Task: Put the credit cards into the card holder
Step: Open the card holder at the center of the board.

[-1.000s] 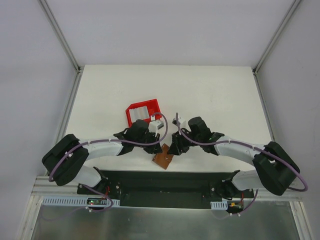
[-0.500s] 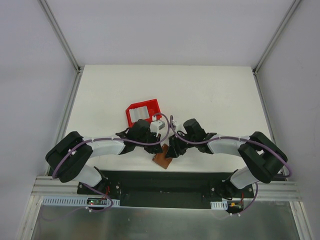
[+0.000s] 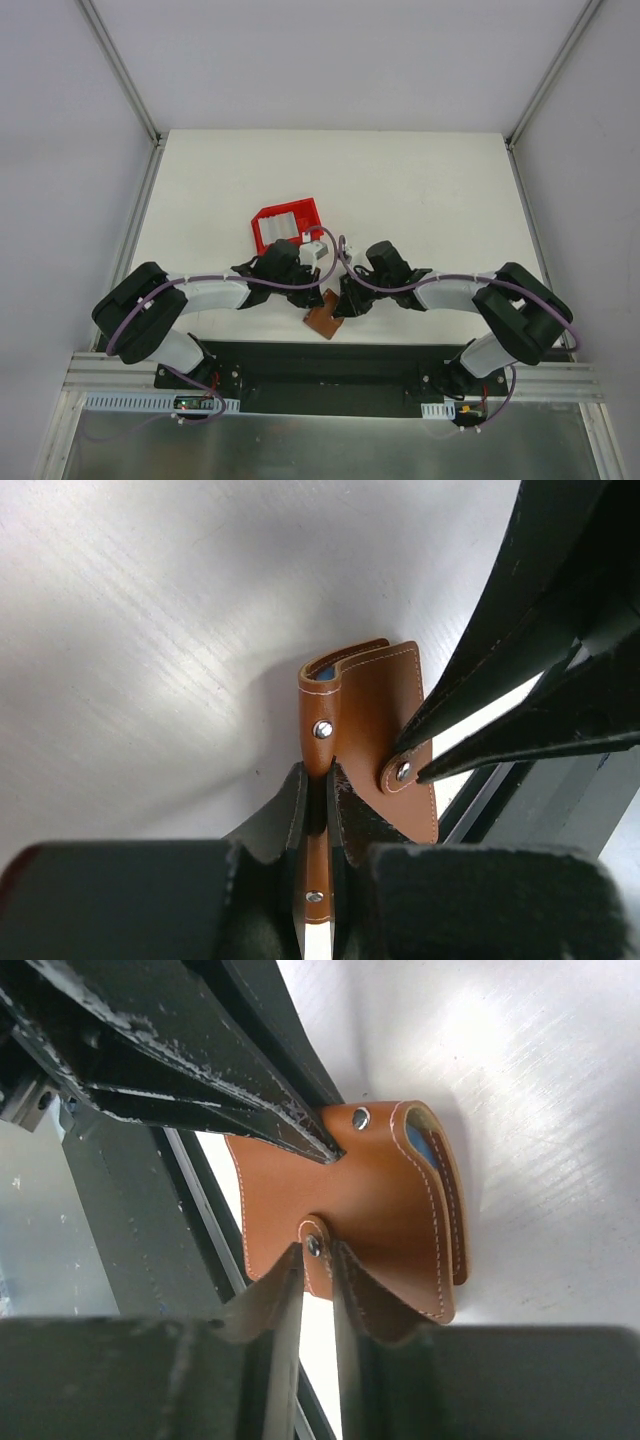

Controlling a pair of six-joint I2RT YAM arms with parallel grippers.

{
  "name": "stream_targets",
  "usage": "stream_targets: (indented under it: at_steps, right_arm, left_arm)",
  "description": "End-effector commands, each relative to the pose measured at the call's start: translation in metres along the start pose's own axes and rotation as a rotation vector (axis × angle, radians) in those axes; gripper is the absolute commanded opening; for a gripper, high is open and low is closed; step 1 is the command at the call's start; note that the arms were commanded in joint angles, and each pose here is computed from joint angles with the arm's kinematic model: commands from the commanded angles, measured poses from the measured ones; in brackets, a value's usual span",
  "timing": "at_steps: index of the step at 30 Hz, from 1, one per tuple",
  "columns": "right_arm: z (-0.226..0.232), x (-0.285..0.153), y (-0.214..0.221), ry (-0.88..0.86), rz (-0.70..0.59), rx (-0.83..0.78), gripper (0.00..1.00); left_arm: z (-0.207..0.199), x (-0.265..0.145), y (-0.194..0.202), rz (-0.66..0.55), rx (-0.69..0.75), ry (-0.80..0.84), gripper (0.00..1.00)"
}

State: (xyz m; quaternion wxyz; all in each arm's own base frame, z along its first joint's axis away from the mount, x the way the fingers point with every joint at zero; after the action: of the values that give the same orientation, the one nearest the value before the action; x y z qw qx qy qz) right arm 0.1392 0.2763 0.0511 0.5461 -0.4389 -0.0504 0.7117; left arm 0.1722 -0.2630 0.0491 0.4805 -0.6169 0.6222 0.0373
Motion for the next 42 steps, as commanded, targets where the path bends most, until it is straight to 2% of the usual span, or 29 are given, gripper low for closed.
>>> stream_targets:
  at_steps: [1,3,7,9,14,16,26,35,42]
  right_arm:
    - [0.017,0.004,0.027,-0.11,0.116,0.034,0.14]
    - [0.018,0.006,0.027,-0.117,0.12,0.029,0.06]
    - [0.026,0.008,0.032,-0.161,0.139,0.003,0.03]
    - [0.032,0.009,0.032,-0.202,0.128,-0.004,0.05]
    - [0.036,0.013,0.041,-0.212,0.169,0.005,0.19]
    - [0.032,0.016,0.044,-0.196,0.184,0.014,0.18]
    - [0.053,0.025,0.048,-0.241,0.204,-0.05,0.02]
    - [0.079,0.021,0.036,-0.353,0.124,-0.078,0.0]
    - [0.092,0.027,0.048,-0.409,0.152,-0.072,0.0]
  left_arm:
    - [0.032,0.002,-0.004,-0.06,-0.061,-0.18,0.0]
    - [0.035,0.002,-0.004,-0.067,-0.096,-0.201,0.0]
    - [0.039,0.005,-0.002,-0.074,-0.157,-0.233,0.0]
    - [0.042,0.005,-0.001,-0.082,-0.182,-0.254,0.0]
    - [0.048,0.002,-0.002,-0.115,-0.202,-0.295,0.0]
    - [0.049,0.001,-0.002,-0.118,-0.207,-0.308,0.0]
    - [0.057,-0.005,-0.004,-0.159,-0.241,-0.381,0.0]
    - [0.066,-0.006,0.002,-0.176,-0.278,-0.468,0.0]
    - [0.069,-0.006,0.003,-0.177,-0.303,-0.487,0.0]
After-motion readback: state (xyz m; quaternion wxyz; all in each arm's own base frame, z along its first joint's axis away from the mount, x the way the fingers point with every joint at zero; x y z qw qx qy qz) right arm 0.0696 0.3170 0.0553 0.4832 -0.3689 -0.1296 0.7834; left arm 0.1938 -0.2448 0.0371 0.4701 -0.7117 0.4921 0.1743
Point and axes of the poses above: each gripper's point midway between its finger pads, its own x axis out along the fingers, its own z axis along the line the jaws close on, y = z × x, the point moved 3 cm from there along -x, back along the fingers, and after that the axes turned 2 degrees about -x, right-handed, at the moved point
